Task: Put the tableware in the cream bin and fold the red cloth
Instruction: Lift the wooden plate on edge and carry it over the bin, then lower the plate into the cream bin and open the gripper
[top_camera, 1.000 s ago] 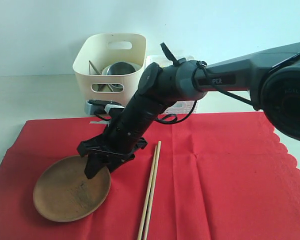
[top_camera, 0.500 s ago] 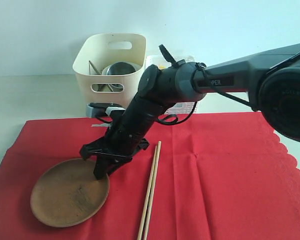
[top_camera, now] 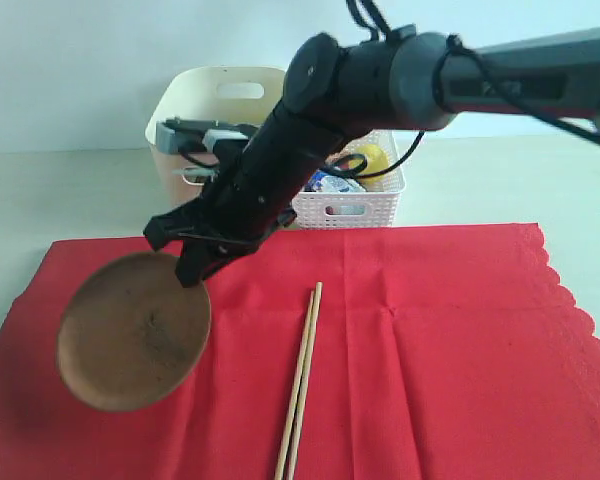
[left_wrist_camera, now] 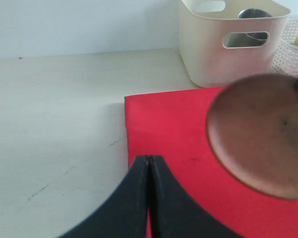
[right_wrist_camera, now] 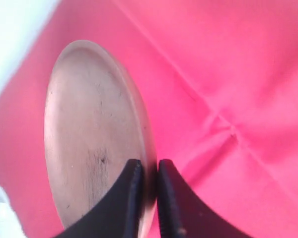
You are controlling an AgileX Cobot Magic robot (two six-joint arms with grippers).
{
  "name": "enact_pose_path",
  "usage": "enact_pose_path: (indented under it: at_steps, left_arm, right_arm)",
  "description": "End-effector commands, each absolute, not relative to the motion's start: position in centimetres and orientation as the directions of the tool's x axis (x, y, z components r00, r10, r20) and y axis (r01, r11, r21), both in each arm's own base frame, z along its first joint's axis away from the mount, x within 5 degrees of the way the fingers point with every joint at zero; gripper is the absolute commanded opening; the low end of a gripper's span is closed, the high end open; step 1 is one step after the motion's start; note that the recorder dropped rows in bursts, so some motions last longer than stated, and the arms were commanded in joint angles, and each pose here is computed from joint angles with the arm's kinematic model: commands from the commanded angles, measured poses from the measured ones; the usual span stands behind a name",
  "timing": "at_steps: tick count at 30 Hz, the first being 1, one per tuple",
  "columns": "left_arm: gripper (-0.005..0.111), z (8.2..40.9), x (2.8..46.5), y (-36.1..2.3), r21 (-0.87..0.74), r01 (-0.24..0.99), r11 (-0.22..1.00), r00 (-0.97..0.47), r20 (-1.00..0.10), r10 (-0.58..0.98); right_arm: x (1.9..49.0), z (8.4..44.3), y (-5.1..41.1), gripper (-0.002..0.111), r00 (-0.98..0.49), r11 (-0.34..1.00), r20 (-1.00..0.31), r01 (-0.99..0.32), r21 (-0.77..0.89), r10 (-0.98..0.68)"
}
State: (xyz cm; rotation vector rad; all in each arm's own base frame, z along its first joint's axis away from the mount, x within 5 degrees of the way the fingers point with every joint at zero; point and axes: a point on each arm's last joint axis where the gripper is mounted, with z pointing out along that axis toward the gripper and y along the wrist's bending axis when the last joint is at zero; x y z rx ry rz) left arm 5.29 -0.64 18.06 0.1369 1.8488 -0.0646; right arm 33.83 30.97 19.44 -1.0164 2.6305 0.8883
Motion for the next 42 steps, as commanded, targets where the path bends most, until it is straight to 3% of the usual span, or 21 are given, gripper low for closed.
enact_pose_path:
  at_steps: [1, 8, 16, 26, 36, 42]
  left_arm:
    - [0.000, 18.1, 5.3, -0.6, 0.016, 0.124, 0.992, -0.261, -0.964, 0.049]
    - [0.000, 18.1, 5.3, -0.6, 0.016, 0.124, 0.992, -0.261, -0.964, 0.049]
    - [0.000, 18.1, 5.3, -0.6, 0.016, 0.124, 0.992, -0.261, -0.964, 0.049]
    - [0.000, 18.1, 5.3, -0.6, 0.016, 0.124, 0.992, -0.261, -0.964, 0.049]
    - [0.000, 18.1, 5.3, -0.6, 0.016, 0.124, 0.992, -0.261, -0.964, 0.049]
    - [0.000, 18.1, 5.3, -0.6, 0.016, 0.124, 0.992, -0.261, -0.964, 0.049]
  right_arm:
    - [33.0, 24.5, 30.0, 0.000, -0.712, 0.553, -0.461, -0.702, 0.449, -0.530]
    - [33.7, 30.0, 26.6, 0.000, -0.692, 0.578, -0.578, -0.705, 0.411, -0.434]
    - [37.8, 30.9, 22.5, 0.000, -0.681, 0.703, -0.691, -0.613, 0.359, -0.241]
    - [43.5, 29.8, 18.8, 0.000, -0.605, 0.831, -0.795, -0.422, 0.364, 0.041]
    - [48.7, 28.0, 20.3, 0.000, -0.570, 0.817, -0.817, -0.431, 0.382, 0.081]
    - [50.3, 25.1, 21.4, 0.000, -0.643, 0.774, -0.750, -0.395, 0.496, 0.152]
